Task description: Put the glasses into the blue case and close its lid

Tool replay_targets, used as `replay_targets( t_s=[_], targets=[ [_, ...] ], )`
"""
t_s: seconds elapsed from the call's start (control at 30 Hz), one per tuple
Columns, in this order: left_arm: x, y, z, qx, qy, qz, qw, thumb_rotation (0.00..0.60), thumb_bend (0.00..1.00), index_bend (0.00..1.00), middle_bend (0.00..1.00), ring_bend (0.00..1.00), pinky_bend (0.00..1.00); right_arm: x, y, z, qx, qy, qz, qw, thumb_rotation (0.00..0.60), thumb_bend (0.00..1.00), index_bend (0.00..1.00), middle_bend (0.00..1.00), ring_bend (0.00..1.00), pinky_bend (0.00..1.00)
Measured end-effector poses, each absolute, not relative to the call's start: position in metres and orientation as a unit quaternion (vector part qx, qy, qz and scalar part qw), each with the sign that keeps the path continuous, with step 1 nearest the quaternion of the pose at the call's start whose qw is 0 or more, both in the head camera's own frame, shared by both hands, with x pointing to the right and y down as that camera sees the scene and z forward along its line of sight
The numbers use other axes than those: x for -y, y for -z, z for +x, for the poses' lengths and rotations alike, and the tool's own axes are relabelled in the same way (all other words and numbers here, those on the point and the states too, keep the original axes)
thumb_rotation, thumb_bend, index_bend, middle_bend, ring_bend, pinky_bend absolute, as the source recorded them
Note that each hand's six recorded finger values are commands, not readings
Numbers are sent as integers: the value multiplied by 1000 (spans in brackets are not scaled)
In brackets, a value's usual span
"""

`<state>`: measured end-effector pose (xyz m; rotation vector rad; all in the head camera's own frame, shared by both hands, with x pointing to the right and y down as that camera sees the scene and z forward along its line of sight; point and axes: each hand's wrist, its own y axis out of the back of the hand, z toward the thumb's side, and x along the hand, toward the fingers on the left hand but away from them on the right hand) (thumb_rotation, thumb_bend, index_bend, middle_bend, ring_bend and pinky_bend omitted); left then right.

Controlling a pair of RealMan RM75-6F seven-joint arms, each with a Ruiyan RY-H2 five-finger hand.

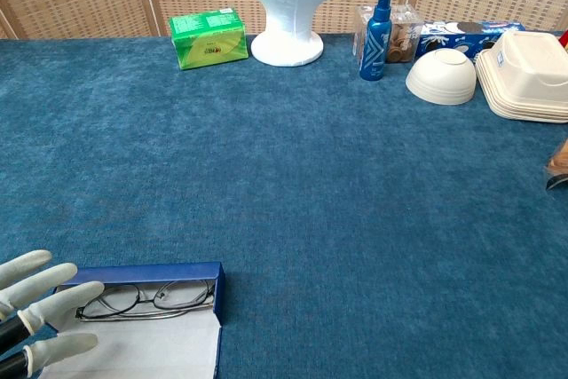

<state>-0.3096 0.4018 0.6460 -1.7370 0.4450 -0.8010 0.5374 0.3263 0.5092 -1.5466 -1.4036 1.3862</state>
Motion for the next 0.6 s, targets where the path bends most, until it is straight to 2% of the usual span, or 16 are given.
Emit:
replay_targets(
  t_s=[0.6],
  targets=[
    [-387, -656, -308, -218, 343, -743, 532, 600, 303, 252, 91, 0, 0, -329, -505, 539, 531, -531, -581, 313, 554, 230, 0, 125, 0, 177]
  ],
)
